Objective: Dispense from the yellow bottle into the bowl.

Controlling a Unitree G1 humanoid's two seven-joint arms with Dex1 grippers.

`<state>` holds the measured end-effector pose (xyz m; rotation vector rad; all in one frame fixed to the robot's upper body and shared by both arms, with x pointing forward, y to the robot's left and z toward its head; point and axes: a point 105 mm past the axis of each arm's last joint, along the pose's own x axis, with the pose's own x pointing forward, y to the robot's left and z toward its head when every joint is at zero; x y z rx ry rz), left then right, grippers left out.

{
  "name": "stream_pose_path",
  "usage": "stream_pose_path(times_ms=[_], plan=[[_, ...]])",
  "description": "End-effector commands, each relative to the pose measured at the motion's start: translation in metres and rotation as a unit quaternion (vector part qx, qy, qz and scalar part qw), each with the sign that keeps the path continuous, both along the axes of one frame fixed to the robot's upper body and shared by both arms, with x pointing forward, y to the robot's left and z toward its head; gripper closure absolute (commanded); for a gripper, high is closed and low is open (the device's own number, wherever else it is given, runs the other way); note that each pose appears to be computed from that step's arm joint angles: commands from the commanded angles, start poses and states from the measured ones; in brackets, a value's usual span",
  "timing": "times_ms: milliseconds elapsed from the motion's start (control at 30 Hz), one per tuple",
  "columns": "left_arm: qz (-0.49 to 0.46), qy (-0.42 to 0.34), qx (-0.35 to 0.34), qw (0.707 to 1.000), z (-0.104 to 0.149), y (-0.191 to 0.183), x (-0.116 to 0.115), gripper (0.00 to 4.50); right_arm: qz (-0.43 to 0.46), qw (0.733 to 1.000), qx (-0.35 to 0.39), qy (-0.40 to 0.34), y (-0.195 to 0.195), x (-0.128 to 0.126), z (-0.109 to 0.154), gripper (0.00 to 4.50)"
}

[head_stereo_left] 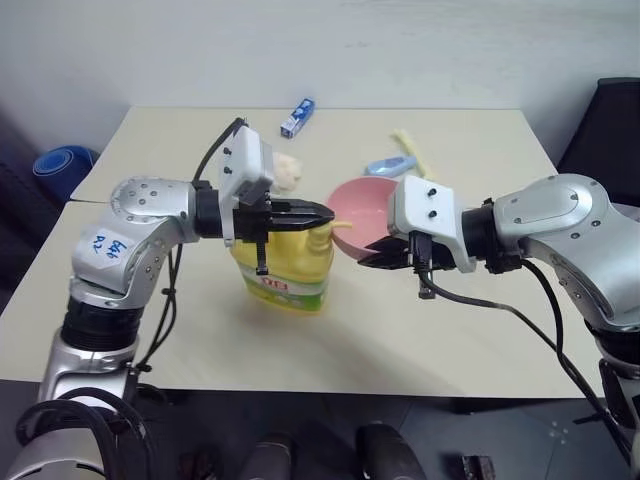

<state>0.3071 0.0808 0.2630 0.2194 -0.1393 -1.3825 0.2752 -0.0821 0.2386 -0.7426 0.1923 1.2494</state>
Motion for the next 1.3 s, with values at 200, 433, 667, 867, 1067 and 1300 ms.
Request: stream_pose_path(times_ms=[200,433,667,867,1067,1300], plan=[[-0.011,-0.020,-0.154,0.988,0.068,0.068,-0.006,4.48,-0.051,0.999,0.005,0.000,-0.061,0.000,-0.019,4.50],[0.095,0.000,-0.028,0.995,-0.001,0.142,-0.014,4.48,-0.104,0.994,-0.015,0.004,-0.127,0.006,-0.100,4.50],[0.171,0.044,0.030,0.984,-0.072,0.179,-0.031,3.62,-0.124,0.992,0.025,-0.026,-0.158,0.008,-0.144,3.87],[0.195,0.024,0.059,0.979,-0.110,0.179,-0.041,1.70,-0.106,0.986,0.097,-0.083,-0.162,-0.001,-0.120,1.83],[0.229,-0.013,0.124,0.965,-0.140,0.185,-0.054,0.82,-0.066,0.975,0.192,-0.089,-0.138,-0.040,-0.091,0.03],[0.241,-0.006,0.153,0.958,-0.169,0.183,-0.070,0.82,-0.044,0.980,0.188,-0.044,-0.120,-0.080,-0.122,0.03]])
